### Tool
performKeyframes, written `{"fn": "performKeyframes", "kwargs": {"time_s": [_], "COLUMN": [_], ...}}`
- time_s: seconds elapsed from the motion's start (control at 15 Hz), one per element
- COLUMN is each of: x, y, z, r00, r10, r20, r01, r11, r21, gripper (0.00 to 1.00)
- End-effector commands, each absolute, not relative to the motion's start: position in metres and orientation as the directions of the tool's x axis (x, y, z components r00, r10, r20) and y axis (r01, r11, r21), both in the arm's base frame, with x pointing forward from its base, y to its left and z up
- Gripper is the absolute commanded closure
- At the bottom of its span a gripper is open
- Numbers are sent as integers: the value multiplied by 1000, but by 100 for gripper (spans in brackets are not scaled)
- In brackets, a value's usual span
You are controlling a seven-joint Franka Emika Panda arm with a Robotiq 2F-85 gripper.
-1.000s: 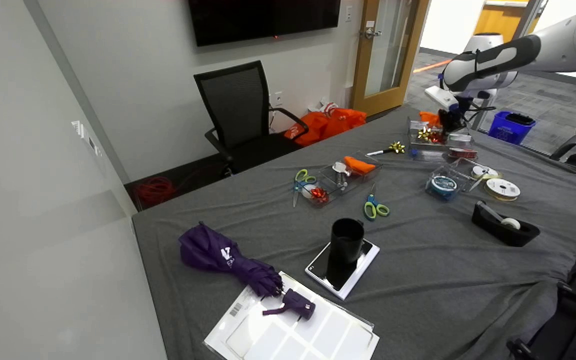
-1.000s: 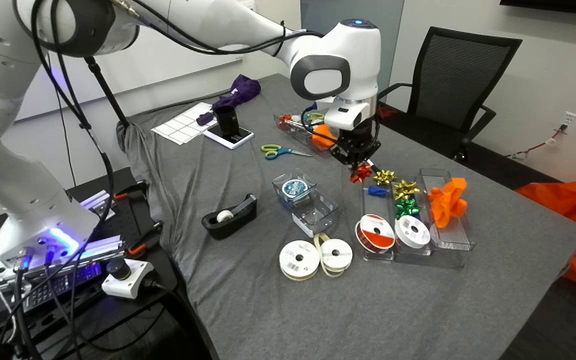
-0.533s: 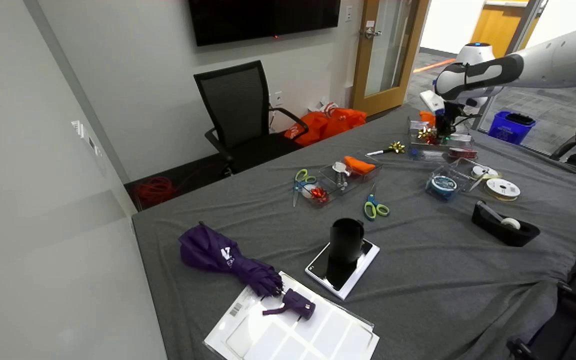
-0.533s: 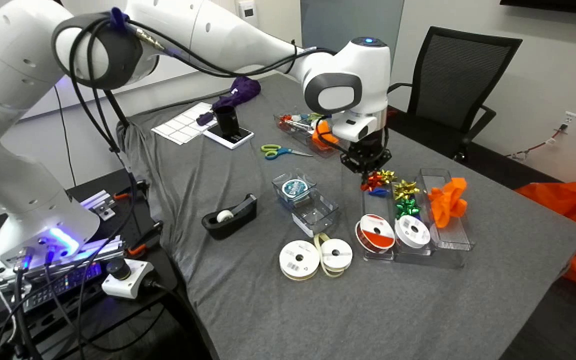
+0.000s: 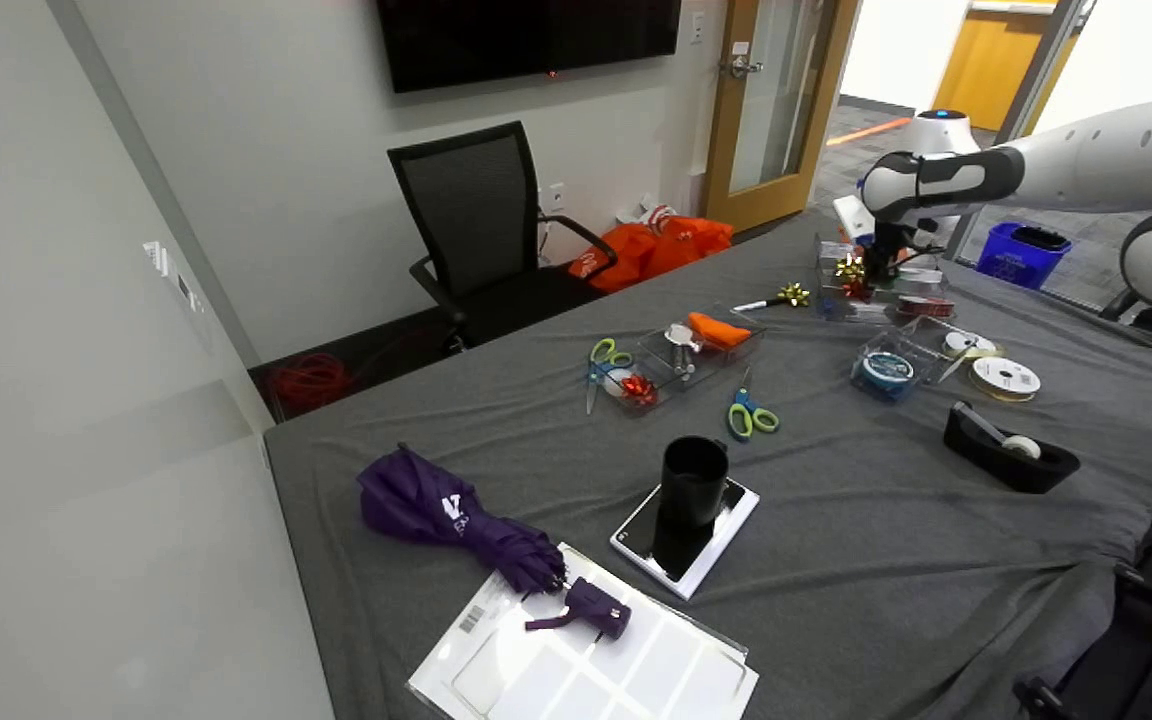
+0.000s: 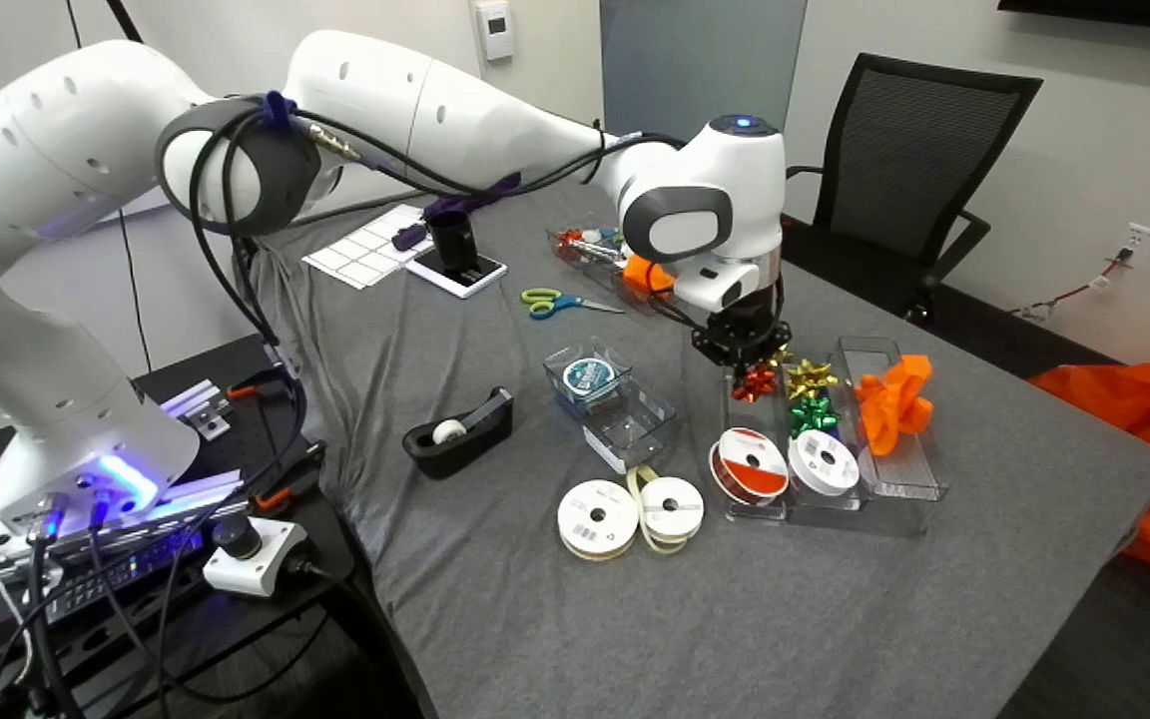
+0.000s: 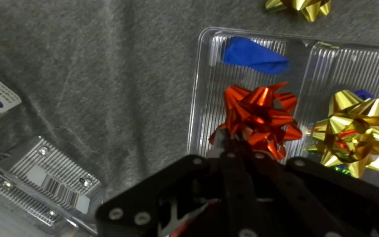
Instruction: Remove the red ribbons from the clear case on the left and then put them in the bottom compartment of the clear case on the right
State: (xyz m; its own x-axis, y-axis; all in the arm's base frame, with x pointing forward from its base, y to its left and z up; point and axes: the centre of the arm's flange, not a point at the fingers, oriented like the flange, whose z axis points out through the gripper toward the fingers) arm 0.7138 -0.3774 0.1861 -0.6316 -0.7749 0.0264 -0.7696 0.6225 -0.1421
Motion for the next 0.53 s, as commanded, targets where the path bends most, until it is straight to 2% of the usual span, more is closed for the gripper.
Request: {"fn": "performKeyframes", "kwargs": {"time_s": [0.0,0.47], "x": [740,734], "y": [-398,-403], "z": [180,188], "r00": [-654,-646], "r10": [-757,-764], "r20": [12,-3], "r01": [-750,-755], "r11": [646,639], "r21": [-143,-149], "gripper": [68,19]}}
